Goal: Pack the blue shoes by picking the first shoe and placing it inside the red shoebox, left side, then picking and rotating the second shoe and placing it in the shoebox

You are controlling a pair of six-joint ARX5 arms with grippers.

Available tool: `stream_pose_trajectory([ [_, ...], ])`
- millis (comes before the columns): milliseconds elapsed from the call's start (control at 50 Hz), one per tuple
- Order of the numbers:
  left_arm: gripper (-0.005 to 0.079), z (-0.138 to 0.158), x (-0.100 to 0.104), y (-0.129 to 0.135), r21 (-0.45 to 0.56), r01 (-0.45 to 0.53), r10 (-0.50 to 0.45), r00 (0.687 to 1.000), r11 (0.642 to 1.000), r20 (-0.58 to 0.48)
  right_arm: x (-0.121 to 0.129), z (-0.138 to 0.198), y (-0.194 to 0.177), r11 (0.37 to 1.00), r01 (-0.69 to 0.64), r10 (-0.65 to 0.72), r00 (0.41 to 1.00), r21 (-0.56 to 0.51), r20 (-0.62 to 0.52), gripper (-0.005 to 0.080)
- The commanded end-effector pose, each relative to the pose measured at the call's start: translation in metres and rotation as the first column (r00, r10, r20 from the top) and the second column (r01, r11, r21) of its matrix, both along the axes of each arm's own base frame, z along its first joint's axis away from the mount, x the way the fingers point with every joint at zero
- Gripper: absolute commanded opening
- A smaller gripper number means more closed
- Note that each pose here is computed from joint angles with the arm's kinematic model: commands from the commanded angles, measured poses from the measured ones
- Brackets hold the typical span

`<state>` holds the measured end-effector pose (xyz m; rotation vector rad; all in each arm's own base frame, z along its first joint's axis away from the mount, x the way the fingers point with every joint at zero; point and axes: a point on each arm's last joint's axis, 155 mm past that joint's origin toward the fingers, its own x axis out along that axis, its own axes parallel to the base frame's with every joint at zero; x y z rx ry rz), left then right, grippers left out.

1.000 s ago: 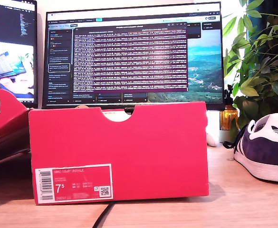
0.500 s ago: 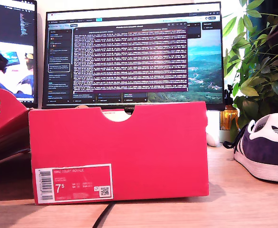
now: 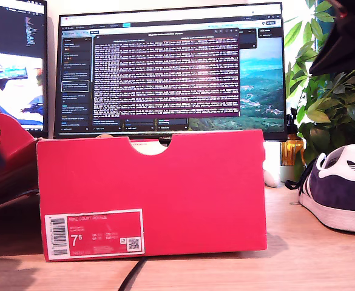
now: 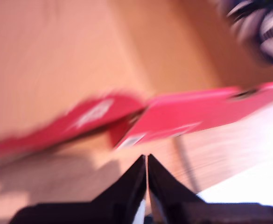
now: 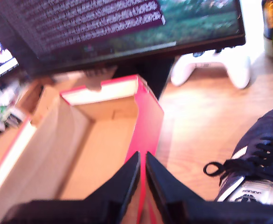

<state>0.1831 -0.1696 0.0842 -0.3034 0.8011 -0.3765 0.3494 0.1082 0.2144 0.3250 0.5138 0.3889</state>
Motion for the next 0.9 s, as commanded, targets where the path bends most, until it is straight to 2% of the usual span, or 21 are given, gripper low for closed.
stream_pose_trajectory([
  [0, -0.0019, 0.004, 0.008, 0.000, -0.004, -0.043, 0.043, 0.999, 0.999, 0.016, 0.001, 0.005, -0.001, 1.000, 0.006, -0.006, 1.000, -0.029, -0.014, 0.0005],
  [160, -0.0020, 0.005, 0.023, -0.003, 0.008, -0.089, 0.088, 0.994, 0.996, 0.062, -0.015, -0.024, -0.020, 0.989, 0.056, -0.087, 0.970, -0.139, -0.226, 0.0030],
  [300, -0.0019, 0.005, 0.030, -0.008, 0.002, -0.101, 0.100, 0.992, 0.995, 0.079, -0.022, -0.044, -0.034, 0.973, 0.081, -0.154, 0.927, -0.218, -0.343, 0.0065],
  [360, -0.0019, 0.004, 0.031, -0.010, 0.001, -0.101, 0.100, 0.992, 0.995, 0.079, -0.025, -0.052, -0.035, 0.971, 0.077, -0.163, 0.908, -0.227, -0.386, 0.0109],
  [500, -0.0019, 0.001, 0.033, -0.012, 0.008, -0.101, 0.100, 0.992, 0.995, 0.075, -0.025, -0.067, -0.032, 0.970, 0.058, -0.160, 0.885, -0.237, -0.438, 0.0243],
  [640, -0.0019, 0.001, 0.033, -0.012, 0.008, -0.102, 0.101, 0.992, 0.995, 0.077, -0.021, -0.082, -0.025, 0.972, 0.048, -0.157, 0.864, -0.232, -0.478, 0.0258],
  [760, -0.0019, 0.001, 0.034, -0.012, 0.013, -0.100, 0.098, 0.992, 0.995, 0.081, -0.018, -0.093, -0.014, 0.972, 0.018, -0.136, 0.856, -0.235, -0.498, 0.0327],
  [880, -0.0019, 0.000, 0.034, -0.012, 0.016, -0.099, 0.098, 0.992, 0.995, 0.080, -0.012, -0.102, 0.000, 0.974, 0.000, -0.116, 0.856, -0.225, -0.504, 0.0337],
])
